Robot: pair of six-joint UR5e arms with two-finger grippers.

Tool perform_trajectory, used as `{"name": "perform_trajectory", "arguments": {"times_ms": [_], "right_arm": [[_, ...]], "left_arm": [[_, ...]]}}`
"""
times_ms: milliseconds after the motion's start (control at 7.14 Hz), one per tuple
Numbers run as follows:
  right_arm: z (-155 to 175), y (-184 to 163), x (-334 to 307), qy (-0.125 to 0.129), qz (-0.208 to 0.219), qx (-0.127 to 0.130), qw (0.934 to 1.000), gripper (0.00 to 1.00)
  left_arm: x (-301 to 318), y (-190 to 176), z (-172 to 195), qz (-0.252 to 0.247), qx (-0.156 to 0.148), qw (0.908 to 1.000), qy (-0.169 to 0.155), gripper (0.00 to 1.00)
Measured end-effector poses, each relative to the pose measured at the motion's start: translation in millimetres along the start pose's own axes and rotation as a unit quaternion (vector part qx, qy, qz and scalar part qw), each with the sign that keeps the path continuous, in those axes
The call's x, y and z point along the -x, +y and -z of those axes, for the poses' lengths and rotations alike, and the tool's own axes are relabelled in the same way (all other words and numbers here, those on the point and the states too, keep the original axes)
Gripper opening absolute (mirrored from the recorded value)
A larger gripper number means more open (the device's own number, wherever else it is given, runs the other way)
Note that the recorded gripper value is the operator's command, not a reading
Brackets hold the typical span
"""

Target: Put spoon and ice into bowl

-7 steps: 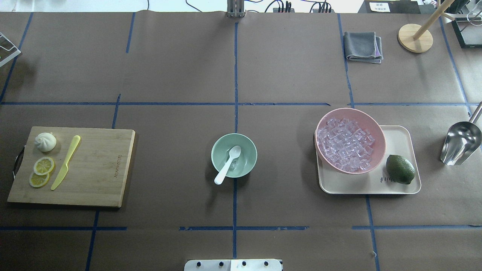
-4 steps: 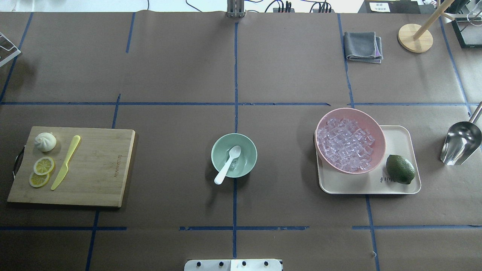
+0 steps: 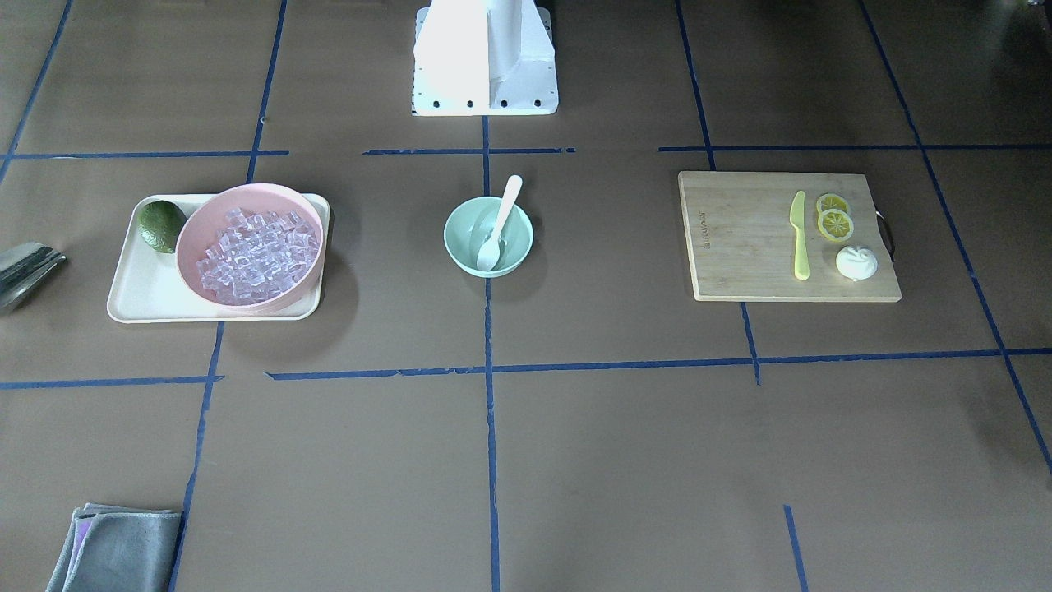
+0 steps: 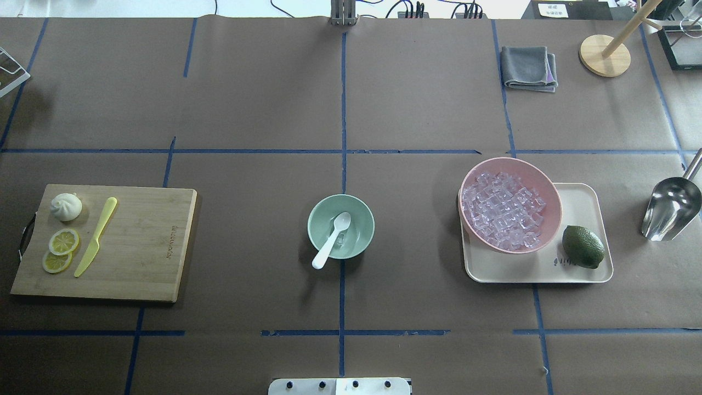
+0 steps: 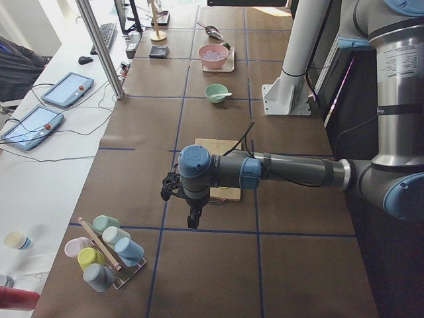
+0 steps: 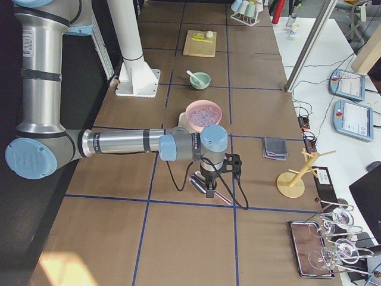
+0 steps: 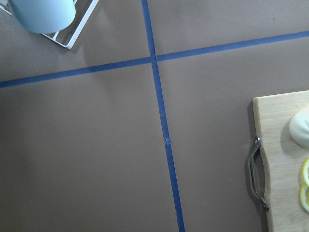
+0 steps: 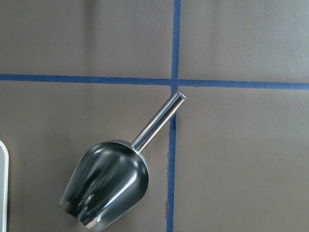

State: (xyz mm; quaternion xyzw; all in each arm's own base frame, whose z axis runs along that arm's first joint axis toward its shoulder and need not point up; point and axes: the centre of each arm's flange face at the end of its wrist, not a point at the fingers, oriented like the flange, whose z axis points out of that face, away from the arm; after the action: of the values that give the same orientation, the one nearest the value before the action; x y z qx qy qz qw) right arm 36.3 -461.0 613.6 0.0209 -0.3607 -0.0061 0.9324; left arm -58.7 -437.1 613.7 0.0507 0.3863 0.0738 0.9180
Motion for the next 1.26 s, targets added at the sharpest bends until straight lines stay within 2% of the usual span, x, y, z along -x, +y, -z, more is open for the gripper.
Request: {"name": "perform_trajectory", "arguments": {"times_ms": [1261], "right_arm": [[1.1, 0.2, 0.6, -0.001, 0.000, -0.001, 1.0000, 1.00]], "left_arm": [[1.2, -2.3, -1.1, -0.002, 0.002, 1.0000, 0.002, 1.00]]}}
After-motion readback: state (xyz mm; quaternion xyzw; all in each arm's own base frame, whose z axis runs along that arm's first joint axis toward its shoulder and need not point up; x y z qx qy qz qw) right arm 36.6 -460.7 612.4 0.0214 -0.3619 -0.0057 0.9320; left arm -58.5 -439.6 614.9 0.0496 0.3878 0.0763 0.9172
